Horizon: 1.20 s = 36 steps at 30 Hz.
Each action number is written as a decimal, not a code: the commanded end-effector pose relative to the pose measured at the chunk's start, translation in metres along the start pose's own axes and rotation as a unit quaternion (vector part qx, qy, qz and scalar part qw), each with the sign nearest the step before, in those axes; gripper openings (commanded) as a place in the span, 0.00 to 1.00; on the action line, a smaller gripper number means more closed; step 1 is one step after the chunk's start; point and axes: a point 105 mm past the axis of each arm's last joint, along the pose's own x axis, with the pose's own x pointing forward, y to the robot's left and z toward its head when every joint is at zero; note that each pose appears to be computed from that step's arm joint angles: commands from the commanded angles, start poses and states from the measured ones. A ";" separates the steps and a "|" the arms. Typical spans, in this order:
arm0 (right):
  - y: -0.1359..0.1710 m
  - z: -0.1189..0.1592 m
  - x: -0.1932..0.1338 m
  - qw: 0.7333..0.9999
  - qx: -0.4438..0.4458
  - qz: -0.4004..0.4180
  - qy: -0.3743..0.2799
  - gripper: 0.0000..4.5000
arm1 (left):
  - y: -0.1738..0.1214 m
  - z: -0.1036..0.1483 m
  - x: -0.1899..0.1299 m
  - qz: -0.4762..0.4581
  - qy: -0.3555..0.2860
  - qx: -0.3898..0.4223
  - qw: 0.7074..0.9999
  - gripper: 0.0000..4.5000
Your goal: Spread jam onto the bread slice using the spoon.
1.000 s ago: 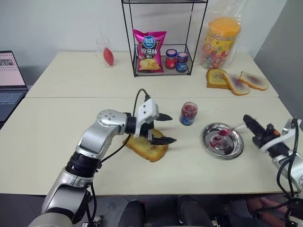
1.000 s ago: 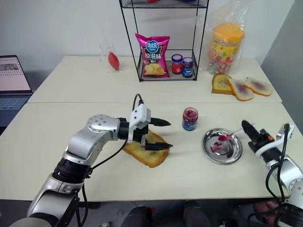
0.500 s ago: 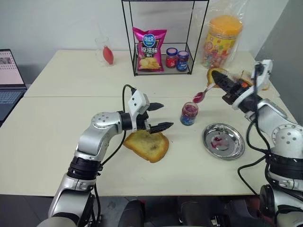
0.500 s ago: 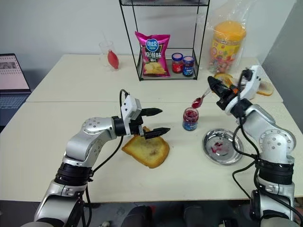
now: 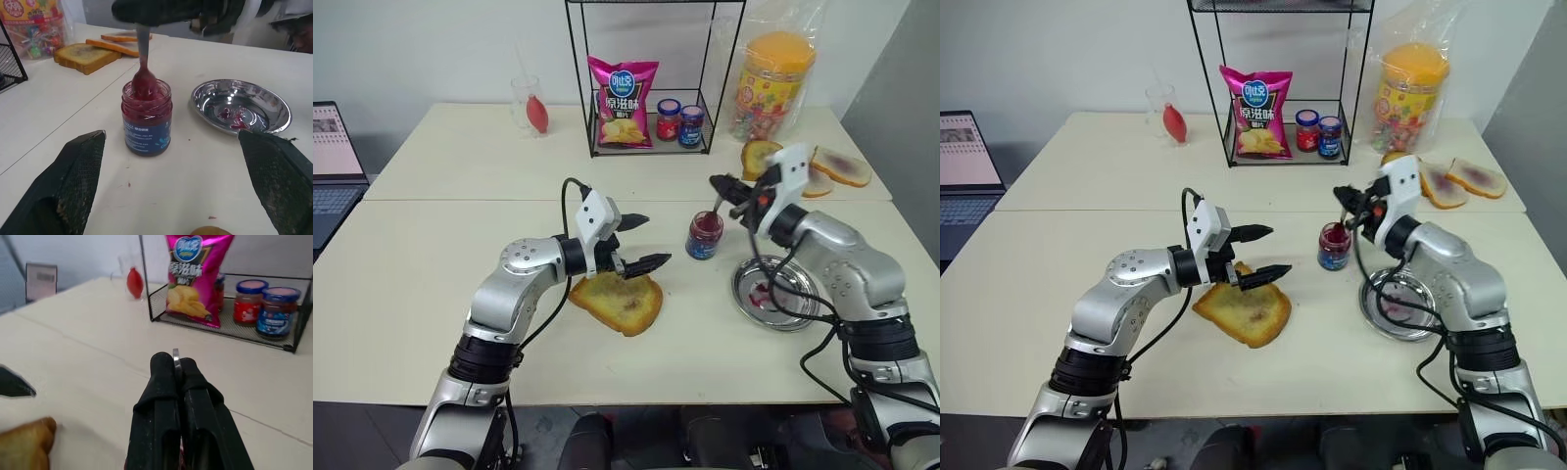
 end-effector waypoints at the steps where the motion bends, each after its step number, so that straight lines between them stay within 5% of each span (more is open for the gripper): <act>1: 0.000 -0.007 0.008 0.997 -0.077 -0.007 0.009 0.00 | -0.002 0.013 -0.004 0.003 -0.018 0.018 1.000 1.00; 10: -0.004 -0.025 0.015 0.995 -0.086 -0.024 0.037 0.00 | -0.003 0.014 -0.005 0.008 -0.020 0.018 1.000 1.00; 23: -0.007 -0.014 0.014 0.992 0.116 -0.052 0.019 0.00 | -0.002 0.014 -0.003 0.016 -0.023 0.017 0.999 1.00; 36: -0.022 0.004 0.003 0.958 0.272 -0.093 -0.024 0.00 | 0.003 0.015 0.002 0.017 -0.028 0.024 0.999 1.00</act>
